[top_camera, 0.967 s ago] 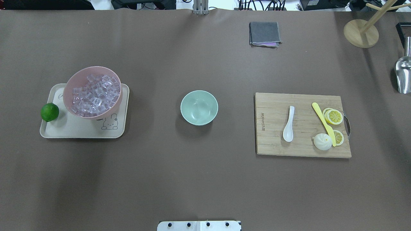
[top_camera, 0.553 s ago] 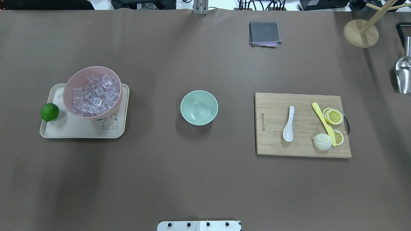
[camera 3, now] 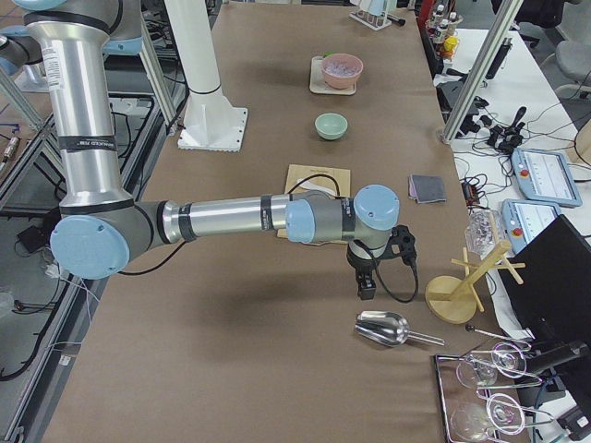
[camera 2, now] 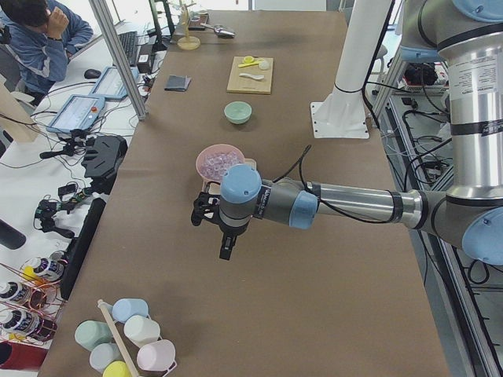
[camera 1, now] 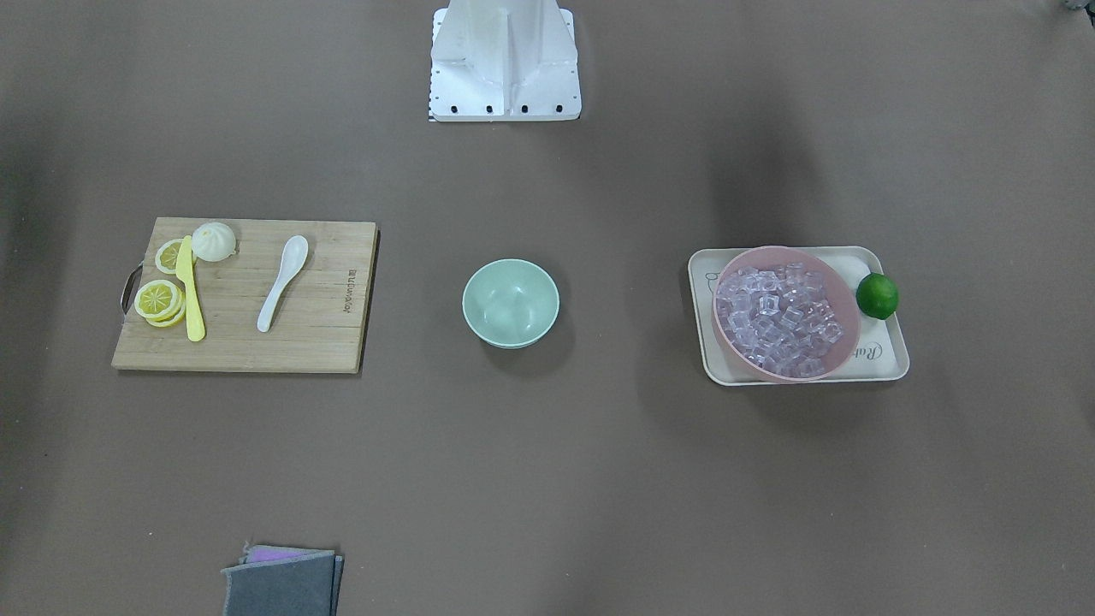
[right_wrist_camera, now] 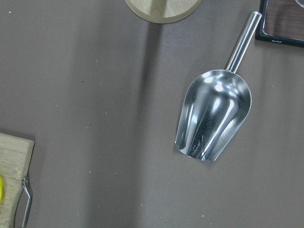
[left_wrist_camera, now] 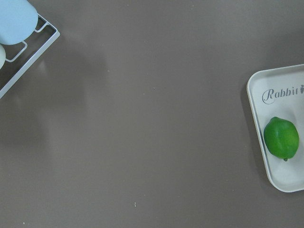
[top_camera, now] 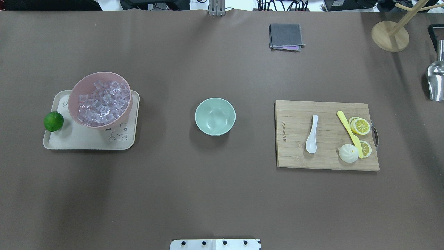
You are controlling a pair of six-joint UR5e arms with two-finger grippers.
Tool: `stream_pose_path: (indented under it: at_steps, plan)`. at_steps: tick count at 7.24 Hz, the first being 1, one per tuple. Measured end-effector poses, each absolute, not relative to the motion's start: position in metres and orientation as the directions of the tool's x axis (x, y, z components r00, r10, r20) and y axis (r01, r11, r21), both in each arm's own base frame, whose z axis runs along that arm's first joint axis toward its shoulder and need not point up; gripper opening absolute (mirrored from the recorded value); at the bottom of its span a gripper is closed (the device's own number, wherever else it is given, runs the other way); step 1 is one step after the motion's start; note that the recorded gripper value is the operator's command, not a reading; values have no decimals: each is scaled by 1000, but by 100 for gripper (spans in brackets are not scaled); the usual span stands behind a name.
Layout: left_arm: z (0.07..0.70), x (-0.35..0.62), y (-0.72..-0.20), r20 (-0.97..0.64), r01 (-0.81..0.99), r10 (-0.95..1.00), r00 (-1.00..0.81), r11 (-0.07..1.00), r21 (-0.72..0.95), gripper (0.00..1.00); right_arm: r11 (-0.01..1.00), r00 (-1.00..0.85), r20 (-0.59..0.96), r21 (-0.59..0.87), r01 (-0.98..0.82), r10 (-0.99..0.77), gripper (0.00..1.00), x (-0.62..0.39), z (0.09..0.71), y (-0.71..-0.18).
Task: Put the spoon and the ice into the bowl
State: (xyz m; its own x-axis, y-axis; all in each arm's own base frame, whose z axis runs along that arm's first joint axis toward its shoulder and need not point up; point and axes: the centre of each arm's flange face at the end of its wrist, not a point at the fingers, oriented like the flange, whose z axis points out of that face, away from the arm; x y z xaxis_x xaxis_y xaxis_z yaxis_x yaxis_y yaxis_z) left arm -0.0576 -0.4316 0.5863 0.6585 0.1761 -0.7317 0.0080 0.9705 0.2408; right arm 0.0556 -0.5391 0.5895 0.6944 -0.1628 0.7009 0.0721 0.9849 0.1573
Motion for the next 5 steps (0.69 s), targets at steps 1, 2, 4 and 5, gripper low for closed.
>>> stream_pose_path:
  at_steps: [1,2,4,5]
  plan:
    - [586,-58,-431,-732,9,175,658,971,240,98,985,693,703,154,72,-160,100,55,590,-539]
    - [585,-57,-431,-735,14,167,657,972,234,98,986,688,708,152,71,-158,100,54,590,-539]
    - [579,-55,-430,-758,29,155,634,974,223,98,985,672,723,157,70,-163,100,52,586,-539]
    - [575,-54,-430,-775,32,156,612,975,221,98,984,665,727,161,72,-168,100,50,584,-539]
